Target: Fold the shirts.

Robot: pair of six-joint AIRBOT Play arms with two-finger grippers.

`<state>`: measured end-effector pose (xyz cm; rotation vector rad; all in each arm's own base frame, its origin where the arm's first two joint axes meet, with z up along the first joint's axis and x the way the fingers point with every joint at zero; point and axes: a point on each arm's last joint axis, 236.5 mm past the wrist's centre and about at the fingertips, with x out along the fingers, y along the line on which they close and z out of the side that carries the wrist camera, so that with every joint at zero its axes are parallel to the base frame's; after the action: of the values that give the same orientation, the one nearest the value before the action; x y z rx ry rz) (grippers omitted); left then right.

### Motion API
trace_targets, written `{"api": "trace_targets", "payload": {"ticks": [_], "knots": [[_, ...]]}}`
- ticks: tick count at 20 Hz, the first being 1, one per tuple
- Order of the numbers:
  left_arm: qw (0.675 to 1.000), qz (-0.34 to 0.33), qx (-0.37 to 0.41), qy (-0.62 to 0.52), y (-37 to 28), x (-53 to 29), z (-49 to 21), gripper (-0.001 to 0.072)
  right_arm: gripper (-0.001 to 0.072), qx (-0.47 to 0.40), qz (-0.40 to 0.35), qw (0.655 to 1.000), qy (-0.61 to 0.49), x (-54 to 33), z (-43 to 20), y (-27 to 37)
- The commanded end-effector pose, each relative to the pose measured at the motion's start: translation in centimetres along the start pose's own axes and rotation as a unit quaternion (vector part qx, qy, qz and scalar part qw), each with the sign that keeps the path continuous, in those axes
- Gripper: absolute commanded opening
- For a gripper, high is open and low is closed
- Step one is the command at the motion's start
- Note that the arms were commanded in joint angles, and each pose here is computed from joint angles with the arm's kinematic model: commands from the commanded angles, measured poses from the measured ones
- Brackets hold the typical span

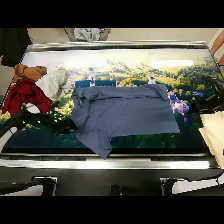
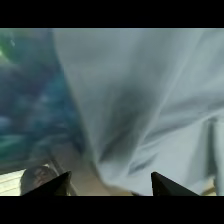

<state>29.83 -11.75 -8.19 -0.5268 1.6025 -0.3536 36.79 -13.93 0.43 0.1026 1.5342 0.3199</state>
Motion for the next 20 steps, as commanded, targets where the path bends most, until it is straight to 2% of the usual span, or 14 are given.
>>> {"api": "trace_targets", "payload": {"ticks": [1, 3, 4, 5, 7, 11, 17, 18, 19, 20], "knots": [[1.0, 0.008, 0.01, -0.013, -0.5, 2.9, -0.4, 0.0581, 0.0677, -0.001, -0.016, 1.0, 0.02, 0.7, -0.9, -0.9], [1.0, 0.01, 0.003, -0.019, -0.6, 3.5, -0.1, 0.0579, 0.0683, 0.002, -0.008, 0.999, 0.033, 2.1, -1.7, -0.9], [1.0, 0.009, 0.002, -0.015, -0.7, 3.7, -0.2, 0.05, 0.0699, 0.0, 0.003, 0.999, 0.047, 3.1, -2.5, -0.6], [1.0, 0.008, 0.003, -0.013, -0.8, 3.8, -0.3, 0.0322, 0.0703, 0.001, 0.014, 0.998, 0.06, 4.3, -3.3, -0.3], [1.0, 0.007, 0.005, -0.016, -1.0, 3.7, -0.1, 0.0031, 0.071, 0.007, 0.032, 0.997, 0.073, 6.3, -4.4, 0.3], [0.999, 0.004, 0.02, -0.032, -1.6, 2.7, 0.5, 0.0033, 0.0699, 0.019, 0.033, 0.997, 0.068, 9.4, -5.0, 0.1], [0.998, 0.0, 0.039, -0.056, -2.6, 1.2, 0.9, 0.0033, 0.0669, 0.027, 0.106, 0.992, 0.07, 12.7, -3.9, 3.6], [0.997, 0.0, 0.045, -0.06, -2.7, 1.0, 1.0, 0.0034, 0.0631, 0.024, 0.098, 0.993, 0.068, 13.2, -3.4, 3.8], [0.997, 0.0, 0.048, -0.064, -2.9, 0.7, 1.2, 0.0034, 0.0478, 0.025, 0.087, 0.994, 0.059, 13.5, -2.5, 3.9], [0.996, 0.0, 0.053, -0.071, -3.1, 0.2, 1.6, 0.0034, 0.0214, 0.022, 0.076, 0.996, 0.048, 13.7, -1.7, 3.9]]}}
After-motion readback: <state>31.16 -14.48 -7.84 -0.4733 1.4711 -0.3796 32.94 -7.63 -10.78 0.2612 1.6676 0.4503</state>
